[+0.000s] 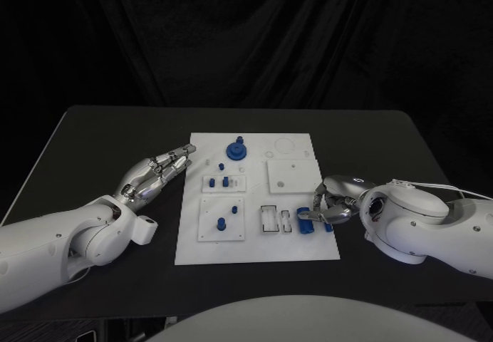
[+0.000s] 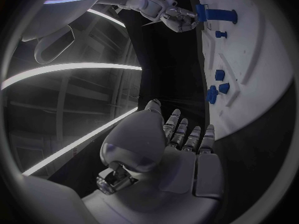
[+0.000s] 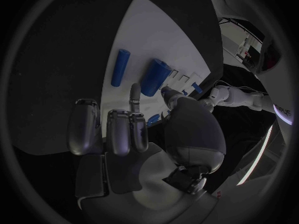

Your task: Assemble the parts on the task board

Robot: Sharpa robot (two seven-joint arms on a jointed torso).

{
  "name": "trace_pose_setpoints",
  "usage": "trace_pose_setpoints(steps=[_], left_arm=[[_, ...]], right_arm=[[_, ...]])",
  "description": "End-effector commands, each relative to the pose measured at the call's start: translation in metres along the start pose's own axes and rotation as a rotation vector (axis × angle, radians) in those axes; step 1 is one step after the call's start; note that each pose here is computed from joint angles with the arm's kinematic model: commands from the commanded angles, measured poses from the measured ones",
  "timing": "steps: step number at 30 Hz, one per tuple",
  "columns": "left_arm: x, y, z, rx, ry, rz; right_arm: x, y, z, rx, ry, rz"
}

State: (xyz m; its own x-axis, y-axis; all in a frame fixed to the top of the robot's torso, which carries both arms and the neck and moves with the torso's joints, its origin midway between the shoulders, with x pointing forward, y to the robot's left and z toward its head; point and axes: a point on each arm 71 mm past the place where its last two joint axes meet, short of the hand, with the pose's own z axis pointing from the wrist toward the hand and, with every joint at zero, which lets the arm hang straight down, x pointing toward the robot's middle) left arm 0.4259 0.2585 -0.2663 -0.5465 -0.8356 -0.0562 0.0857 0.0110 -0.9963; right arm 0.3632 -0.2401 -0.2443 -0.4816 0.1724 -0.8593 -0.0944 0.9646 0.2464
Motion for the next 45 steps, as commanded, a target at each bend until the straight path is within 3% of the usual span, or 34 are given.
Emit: trace_pose_setpoints(steps=[1,11,19,27,38,45], left_arm=[[0.0025,-0.0144,-0.0013,0.202,0.018,-0.002],[0.0034,-0.0124,-0.0002,0.183,0.036,-0.018],[0.0044,-0.0106,0.0014,0.168,0.052,-0.031],[0.0046,-0.0096,0.0024,0.162,0.060,-0.037],[0.0041,-0.0083,0.0034,0.156,0.065,-0.040],[0.0031,-0.0074,0.0034,0.151,0.067,-0.042]], right_arm=[[0.002,0.000,0.000,0.018,-0.010,-0.015],[0.008,0.003,0.003,0.013,0.018,-0.031],[0.019,0.004,0.008,0.031,0.089,-0.075],[0.023,0.006,0.013,0.020,0.081,-0.066],[0.026,0.004,0.016,0.038,0.116,0.085],[0.024,0.009,0.011,0.002,0.077,0.240]])
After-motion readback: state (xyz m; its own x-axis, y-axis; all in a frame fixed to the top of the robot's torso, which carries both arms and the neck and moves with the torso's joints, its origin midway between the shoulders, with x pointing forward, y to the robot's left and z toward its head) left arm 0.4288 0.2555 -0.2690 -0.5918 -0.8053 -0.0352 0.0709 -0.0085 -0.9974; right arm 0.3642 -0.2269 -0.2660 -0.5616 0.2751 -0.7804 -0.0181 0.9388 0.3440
